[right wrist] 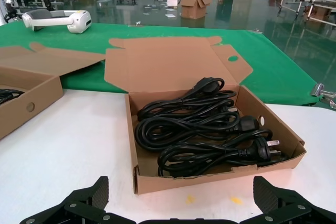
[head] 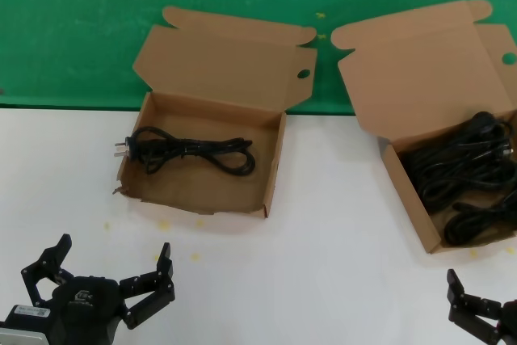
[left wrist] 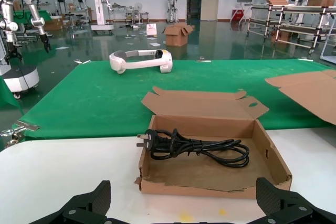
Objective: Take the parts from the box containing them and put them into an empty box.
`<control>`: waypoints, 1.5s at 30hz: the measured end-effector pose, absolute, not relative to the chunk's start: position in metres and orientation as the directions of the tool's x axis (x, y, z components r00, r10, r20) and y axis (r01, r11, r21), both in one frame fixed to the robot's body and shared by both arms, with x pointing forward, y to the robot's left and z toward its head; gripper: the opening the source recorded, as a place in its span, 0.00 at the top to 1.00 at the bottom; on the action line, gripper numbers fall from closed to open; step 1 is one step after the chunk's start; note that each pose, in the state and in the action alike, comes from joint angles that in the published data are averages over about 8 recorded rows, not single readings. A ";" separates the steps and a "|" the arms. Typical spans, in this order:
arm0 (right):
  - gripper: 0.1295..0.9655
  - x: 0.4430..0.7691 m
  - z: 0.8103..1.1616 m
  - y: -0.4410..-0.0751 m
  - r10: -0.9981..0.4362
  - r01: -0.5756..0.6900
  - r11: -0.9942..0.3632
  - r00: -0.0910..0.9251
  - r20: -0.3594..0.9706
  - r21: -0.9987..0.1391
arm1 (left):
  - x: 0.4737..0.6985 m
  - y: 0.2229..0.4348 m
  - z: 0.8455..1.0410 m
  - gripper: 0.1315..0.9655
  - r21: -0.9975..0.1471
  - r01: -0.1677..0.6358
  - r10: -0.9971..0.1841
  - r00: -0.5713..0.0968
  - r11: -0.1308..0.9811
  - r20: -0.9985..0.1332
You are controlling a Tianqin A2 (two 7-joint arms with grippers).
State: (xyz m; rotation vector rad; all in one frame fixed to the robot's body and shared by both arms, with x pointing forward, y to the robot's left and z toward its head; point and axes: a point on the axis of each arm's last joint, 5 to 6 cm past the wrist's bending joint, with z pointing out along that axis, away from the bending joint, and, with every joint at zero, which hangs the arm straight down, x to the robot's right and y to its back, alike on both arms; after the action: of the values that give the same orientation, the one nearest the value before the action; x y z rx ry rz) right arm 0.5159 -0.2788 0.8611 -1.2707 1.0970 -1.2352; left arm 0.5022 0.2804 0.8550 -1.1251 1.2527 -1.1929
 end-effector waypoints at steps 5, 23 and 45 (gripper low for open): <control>0.00 0.516 0.861 -0.279 -0.995 0.038 -0.078 0.063 0.080 -0.996 | 0.502 0.280 0.855 0.00 -0.997 0.022 -0.997 -0.035 0.070 -0.071; 0.00 0.516 0.861 -0.279 -0.995 0.038 -0.078 0.063 0.080 -0.996 | 0.502 0.280 0.855 0.00 -0.997 0.022 -0.997 -0.035 0.070 -0.071; 0.00 0.516 0.861 -0.279 -0.995 0.038 -0.078 0.063 0.080 -0.996 | 0.502 0.280 0.855 0.00 -0.997 0.022 -0.997 -0.035 0.070 -0.071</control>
State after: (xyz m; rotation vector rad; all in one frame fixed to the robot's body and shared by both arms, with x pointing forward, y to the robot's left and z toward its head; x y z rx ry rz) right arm 0.5159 -0.2788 0.8611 -1.2706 1.0971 -1.2351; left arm 0.5022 0.2804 0.8550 -1.1251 1.2527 -1.1928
